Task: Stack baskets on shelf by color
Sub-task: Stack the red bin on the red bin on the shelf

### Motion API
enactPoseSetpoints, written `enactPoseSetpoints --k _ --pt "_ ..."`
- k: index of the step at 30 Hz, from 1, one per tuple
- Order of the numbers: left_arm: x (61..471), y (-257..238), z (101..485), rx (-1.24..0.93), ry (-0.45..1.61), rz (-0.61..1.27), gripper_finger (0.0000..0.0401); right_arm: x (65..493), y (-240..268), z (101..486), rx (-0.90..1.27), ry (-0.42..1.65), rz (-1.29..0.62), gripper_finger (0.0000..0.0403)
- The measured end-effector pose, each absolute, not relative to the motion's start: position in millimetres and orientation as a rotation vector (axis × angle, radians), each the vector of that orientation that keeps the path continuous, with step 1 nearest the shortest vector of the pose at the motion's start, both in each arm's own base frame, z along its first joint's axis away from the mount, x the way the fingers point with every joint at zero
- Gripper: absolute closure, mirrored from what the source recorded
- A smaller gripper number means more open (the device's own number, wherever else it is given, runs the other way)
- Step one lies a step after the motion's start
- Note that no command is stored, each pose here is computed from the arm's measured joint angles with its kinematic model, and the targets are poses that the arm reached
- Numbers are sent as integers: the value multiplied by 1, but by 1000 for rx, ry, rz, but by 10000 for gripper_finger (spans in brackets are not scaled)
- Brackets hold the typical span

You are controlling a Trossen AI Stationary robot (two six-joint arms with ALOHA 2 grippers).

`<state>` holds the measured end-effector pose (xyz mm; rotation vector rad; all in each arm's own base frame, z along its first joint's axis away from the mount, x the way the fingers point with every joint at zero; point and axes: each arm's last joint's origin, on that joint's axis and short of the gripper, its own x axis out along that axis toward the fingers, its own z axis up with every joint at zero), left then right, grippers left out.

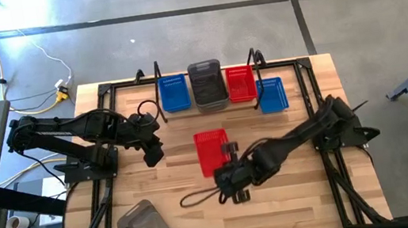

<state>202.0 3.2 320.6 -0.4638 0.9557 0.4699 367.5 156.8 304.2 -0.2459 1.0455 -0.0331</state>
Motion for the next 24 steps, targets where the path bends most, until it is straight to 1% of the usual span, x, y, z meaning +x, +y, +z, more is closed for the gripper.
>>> enactPoseSetpoints --k 9,14,18,24 --pt "202 3 321 -469 957 466 302 350 108 337 -242 1019 -209 403" --pt "202 3 321 -472 956 461 302 330 80 336 -179 1006 -313 403" --pt "202 3 321 -469 955 462 302 310 58 337 -123 950 -372 403" --pt "203 4 321 -440 956 447 302 280 30 343 -147 913 -417 403"
